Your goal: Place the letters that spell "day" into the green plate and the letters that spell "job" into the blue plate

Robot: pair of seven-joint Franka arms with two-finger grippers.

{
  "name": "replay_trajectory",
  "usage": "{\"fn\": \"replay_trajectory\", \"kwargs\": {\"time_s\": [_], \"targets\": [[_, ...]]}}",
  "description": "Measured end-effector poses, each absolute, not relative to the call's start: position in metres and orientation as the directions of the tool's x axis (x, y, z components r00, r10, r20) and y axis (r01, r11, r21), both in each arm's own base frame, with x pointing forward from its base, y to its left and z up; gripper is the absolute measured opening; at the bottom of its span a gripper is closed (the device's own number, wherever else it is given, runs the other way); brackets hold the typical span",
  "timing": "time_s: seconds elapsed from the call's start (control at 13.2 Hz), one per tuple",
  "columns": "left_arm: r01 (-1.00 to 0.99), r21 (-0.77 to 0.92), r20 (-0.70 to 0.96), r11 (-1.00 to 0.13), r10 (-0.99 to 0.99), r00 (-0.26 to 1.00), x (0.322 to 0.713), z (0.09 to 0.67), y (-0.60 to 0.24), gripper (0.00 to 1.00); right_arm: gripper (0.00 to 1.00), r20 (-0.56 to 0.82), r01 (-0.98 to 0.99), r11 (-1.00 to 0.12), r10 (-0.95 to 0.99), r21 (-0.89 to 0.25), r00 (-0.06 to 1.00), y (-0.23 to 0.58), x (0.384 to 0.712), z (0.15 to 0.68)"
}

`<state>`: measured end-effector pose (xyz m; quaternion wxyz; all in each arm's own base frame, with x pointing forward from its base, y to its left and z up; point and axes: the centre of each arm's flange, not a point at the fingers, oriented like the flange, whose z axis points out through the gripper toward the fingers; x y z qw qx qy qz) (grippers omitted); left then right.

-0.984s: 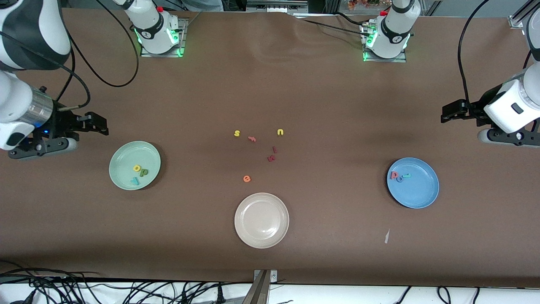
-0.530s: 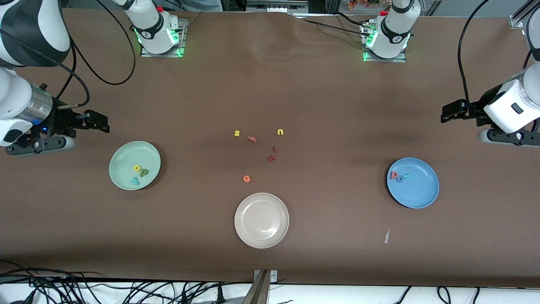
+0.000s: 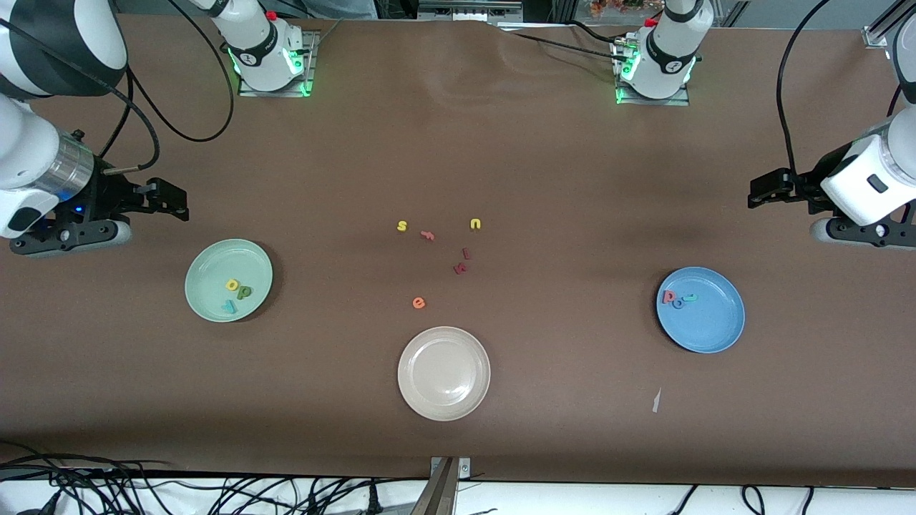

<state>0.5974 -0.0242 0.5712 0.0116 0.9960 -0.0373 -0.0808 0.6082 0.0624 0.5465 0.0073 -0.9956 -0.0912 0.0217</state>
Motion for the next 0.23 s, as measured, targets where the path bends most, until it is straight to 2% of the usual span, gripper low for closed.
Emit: {"fn": "replay_trajectory", "kwargs": {"time_s": [0.23], "targets": [[-0.072,0.029,-0.16,-0.997,-0.076,0.984,0.5974,0.5712,-0.0242,1.0,1.0,-0.041,0.185,-0.983,0.186,-0.019,0.982,0.0646,0.608,0.5465]]}}
